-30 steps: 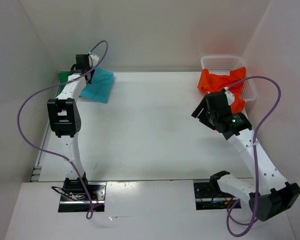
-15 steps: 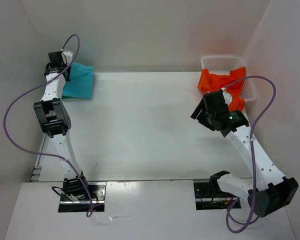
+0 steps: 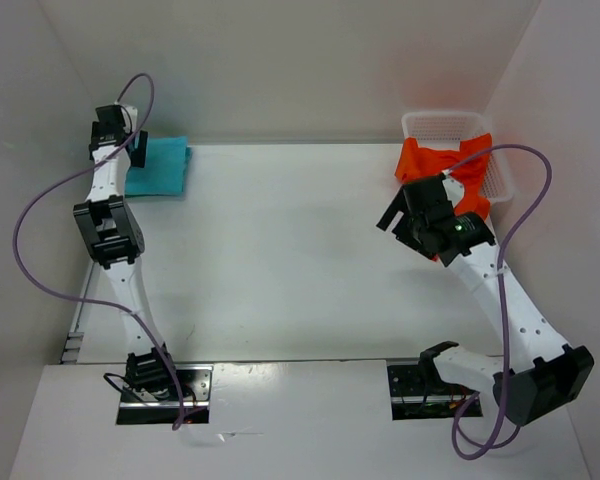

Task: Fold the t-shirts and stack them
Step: Put the neatly folded tshirt into the corner of the board with the left arm, then grab crumpled tshirt from bin with the right arm

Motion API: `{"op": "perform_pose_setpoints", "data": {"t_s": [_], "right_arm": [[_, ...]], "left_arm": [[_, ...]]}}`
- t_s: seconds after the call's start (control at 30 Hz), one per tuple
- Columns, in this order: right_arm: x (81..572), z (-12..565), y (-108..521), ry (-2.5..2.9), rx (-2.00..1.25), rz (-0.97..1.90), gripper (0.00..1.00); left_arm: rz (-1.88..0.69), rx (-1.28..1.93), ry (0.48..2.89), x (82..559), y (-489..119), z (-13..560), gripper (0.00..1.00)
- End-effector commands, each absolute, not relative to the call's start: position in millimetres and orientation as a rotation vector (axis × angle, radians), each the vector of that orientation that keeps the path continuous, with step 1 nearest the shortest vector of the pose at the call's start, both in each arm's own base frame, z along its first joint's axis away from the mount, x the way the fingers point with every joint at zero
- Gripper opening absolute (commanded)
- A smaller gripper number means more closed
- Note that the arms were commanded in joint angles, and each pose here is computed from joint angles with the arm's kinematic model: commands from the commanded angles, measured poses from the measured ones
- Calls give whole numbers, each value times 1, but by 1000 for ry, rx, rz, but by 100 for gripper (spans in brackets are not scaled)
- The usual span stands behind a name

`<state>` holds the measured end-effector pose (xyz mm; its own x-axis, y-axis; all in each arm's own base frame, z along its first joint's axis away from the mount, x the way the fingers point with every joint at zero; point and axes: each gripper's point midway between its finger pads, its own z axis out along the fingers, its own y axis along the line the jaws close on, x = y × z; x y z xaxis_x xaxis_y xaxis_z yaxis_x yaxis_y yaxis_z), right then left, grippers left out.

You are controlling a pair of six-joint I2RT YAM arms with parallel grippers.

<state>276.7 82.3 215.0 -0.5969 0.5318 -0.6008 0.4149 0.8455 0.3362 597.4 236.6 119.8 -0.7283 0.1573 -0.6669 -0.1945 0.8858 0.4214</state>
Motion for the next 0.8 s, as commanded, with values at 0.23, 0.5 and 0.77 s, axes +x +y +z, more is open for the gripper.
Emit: {"op": "perform_pose_setpoints", "data": {"t_s": [0.23,0.5,0.77], "right_arm": [[314,229,-2,1958,956,-423,100],[321,175,-63,1843,1108,-651,100],[338,124,-97,1869,1153,-804,100]], "left_arm": [[435,-84,2091,552,225,268,100],[57,169,2196,487,118,225,100],[-125,109,2290,466,93,192,100]]}}
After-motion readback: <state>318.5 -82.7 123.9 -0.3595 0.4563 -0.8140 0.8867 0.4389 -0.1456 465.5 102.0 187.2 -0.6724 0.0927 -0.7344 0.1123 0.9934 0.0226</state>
